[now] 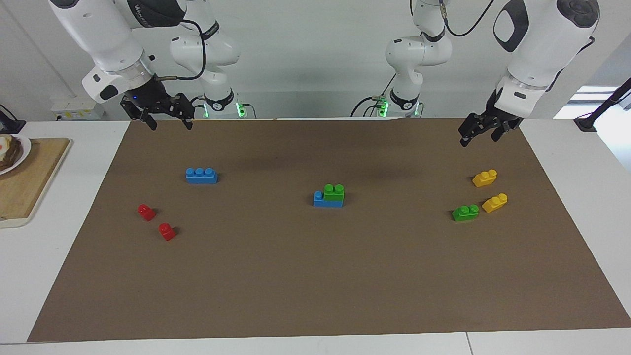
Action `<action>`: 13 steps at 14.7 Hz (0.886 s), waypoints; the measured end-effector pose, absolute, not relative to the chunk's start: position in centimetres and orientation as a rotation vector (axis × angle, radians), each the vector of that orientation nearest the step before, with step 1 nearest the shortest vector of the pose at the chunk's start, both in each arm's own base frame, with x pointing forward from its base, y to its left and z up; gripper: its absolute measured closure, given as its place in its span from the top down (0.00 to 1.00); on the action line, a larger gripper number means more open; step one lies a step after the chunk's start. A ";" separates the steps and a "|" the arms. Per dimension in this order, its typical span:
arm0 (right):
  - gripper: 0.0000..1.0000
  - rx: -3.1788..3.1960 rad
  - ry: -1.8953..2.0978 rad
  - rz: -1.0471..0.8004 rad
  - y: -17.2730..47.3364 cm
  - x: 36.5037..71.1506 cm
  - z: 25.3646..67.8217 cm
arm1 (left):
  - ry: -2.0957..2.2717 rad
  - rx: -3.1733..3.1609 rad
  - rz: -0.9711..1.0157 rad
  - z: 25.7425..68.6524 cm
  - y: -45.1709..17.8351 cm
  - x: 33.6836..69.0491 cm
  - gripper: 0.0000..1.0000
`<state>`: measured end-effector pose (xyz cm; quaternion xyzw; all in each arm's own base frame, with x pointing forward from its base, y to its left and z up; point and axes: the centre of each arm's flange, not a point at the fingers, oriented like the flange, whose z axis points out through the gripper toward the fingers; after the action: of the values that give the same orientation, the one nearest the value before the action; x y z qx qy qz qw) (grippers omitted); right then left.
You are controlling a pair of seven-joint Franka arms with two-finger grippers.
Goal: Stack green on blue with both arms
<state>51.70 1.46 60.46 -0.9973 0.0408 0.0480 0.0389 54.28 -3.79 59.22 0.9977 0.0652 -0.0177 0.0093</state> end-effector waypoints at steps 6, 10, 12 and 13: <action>1.00 -3.132 0.117 0.133 0.6 51.7 60.7 | 0.159 3.119 -0.109 57.7 -4.6 55.1 1.00; 1.00 -3.136 0.119 0.112 0.5 51.8 61.2 | 0.144 3.117 -0.079 58.5 -4.8 55.8 1.00; 1.00 -3.136 0.120 0.110 0.5 51.9 61.2 | 0.142 3.116 -0.069 58.7 -4.8 55.9 1.00; 1.00 -3.136 0.120 0.107 0.5 51.9 61.2 | 0.140 3.116 -0.069 58.7 -4.8 56.0 1.00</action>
<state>51.88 0.53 61.24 -0.9987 0.0381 0.0341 0.0008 55.99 -4.82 58.72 0.9987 0.0448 -0.0222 0.0108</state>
